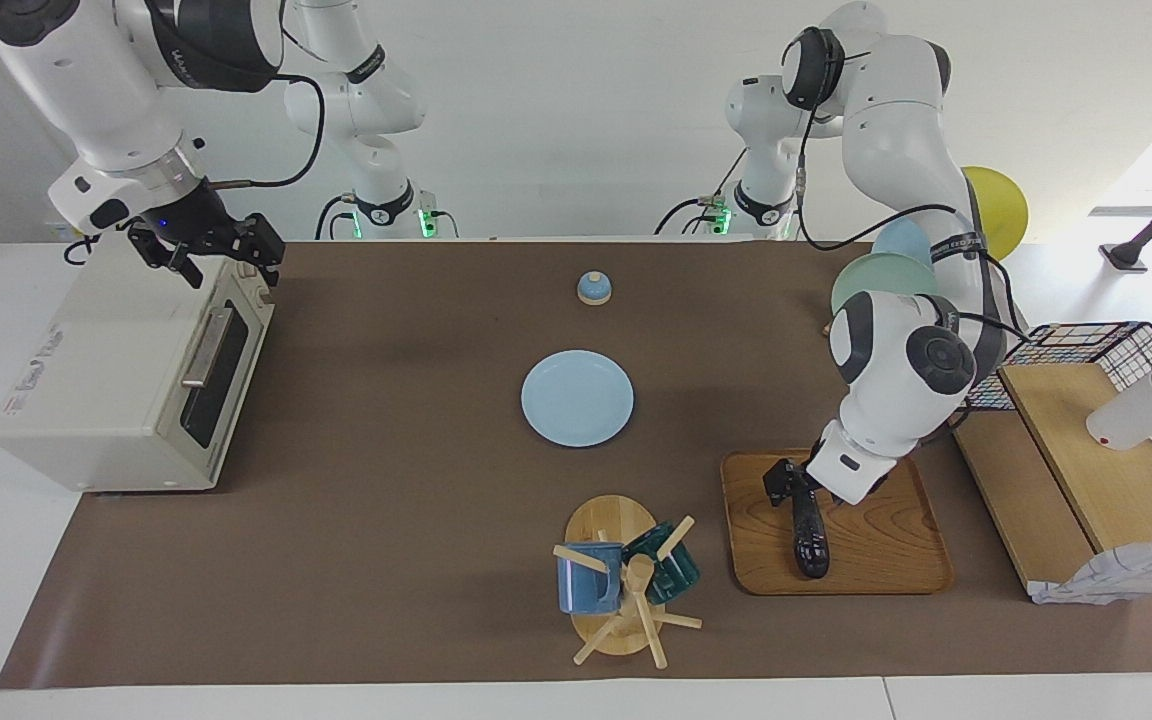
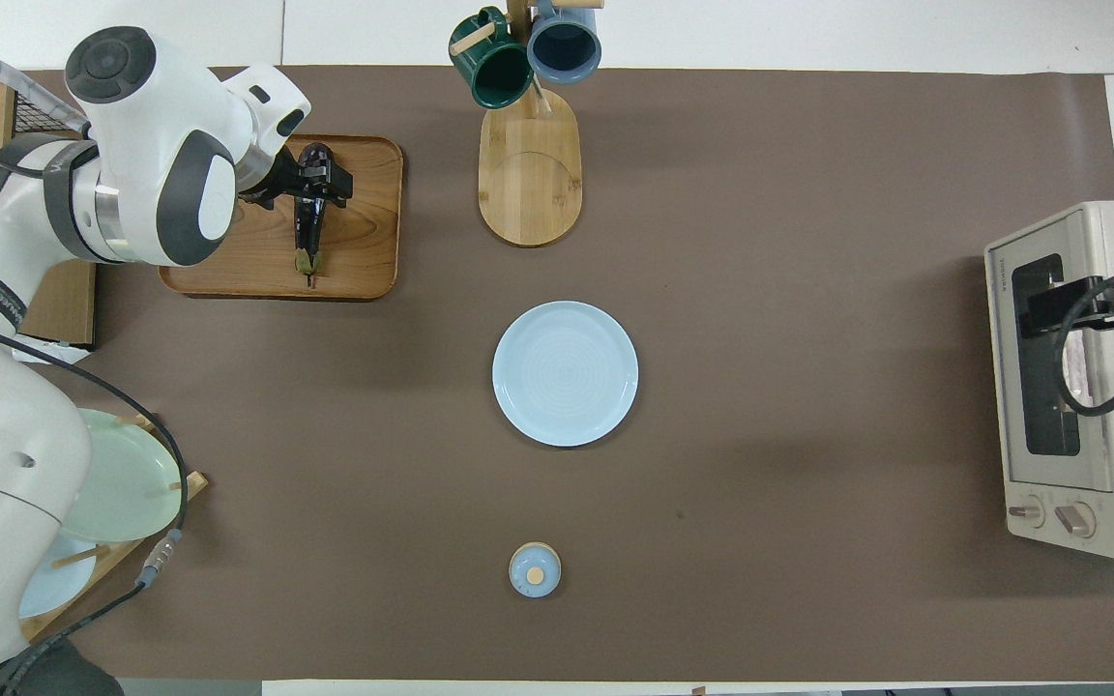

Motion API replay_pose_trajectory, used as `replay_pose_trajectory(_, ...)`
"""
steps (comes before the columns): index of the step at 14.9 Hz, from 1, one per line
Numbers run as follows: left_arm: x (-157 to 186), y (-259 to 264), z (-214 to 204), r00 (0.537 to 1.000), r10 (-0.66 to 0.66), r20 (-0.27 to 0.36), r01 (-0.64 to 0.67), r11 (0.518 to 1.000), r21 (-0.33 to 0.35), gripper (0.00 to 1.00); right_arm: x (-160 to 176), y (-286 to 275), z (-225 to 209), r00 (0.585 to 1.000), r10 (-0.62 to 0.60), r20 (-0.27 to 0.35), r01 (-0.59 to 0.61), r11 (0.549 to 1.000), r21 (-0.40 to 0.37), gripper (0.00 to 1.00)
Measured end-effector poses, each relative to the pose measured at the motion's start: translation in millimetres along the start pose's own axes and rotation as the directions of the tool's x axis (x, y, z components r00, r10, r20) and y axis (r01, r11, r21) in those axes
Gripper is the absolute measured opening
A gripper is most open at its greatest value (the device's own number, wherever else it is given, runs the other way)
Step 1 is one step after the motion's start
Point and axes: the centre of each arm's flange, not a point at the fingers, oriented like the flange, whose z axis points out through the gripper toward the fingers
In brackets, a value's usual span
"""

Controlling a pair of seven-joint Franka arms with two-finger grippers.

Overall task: Put eggplant into oven
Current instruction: 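Reach the left gripper down and grasp the purple eggplant on the tray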

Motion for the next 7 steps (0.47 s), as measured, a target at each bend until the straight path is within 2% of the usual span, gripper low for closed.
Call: replay_pose_trajectory(7, -12.1, 0.6, 33.7, 1.000, 0.029, 0.002, -0.029, 1.000, 0.001, 1.00, 0.0, 0.0, 0.0, 1.000, 0.000, 0.000, 0.000, 1.000, 0.000, 1.00)
